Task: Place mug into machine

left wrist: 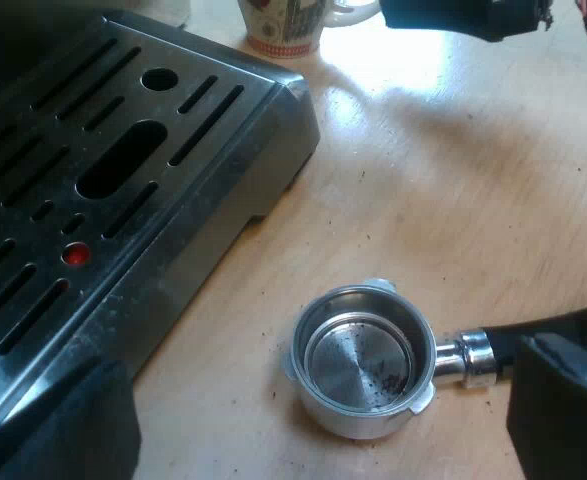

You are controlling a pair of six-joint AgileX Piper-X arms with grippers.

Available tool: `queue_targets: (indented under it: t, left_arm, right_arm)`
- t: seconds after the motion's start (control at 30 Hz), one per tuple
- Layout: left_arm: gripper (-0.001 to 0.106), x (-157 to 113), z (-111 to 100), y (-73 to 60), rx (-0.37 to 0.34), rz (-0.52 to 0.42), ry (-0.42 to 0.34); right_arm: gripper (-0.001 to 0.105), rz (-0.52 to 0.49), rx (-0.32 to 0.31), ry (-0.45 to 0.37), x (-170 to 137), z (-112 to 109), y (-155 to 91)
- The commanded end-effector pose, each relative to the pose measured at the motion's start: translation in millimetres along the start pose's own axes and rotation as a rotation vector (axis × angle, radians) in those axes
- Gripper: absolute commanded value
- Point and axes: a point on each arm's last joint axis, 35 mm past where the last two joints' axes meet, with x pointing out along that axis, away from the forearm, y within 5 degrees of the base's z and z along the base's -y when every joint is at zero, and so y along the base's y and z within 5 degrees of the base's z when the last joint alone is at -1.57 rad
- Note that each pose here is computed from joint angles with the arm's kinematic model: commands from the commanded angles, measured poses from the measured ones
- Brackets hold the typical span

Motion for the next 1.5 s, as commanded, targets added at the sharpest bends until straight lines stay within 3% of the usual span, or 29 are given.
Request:
queue_targets:
  t: [0.03,0.53,0.63,0.8,0.97,1.33,1.5]
  left_arm:
    - [0.077,0,2,-1.4,-0.005,-0.001,-0.008]
    - [0.077,0,2,-1.4,-0.007,-0.001,-0.005]
    - [0.077,0,2,-1.4,-0.007,-0.001,-0.005]
    - [0.077,0,2,-1.4,-0.007,-0.001,-0.005]
    - [0.077,0,2,-1.4,-0.007,-0.001,-0.005]
    - [0.077,0,2,-1.5,-0.007,-0.005,-0.005]
    - [0.077,0,2,-1.5,-0.007,-0.005,-0.005]
  right_arm:
    - [0.063,-0.003,-0.007,-0.034,6,8,-2]
    - [0.062,0.003,-0.007,-0.032,25,17,-5]
    - [0.051,0.005,-0.007,-0.027,25,16,-4]
    - [0.021,0.004,-0.007,-0.027,25,16,-4]
    - [0.0,0.004,-0.028,-0.027,25,16,-4]
    - [0.0,-0.003,-0.054,-0.042,13,29,-8]
    - [0.0,0.027,-0.123,-0.025,-1,38,-3]
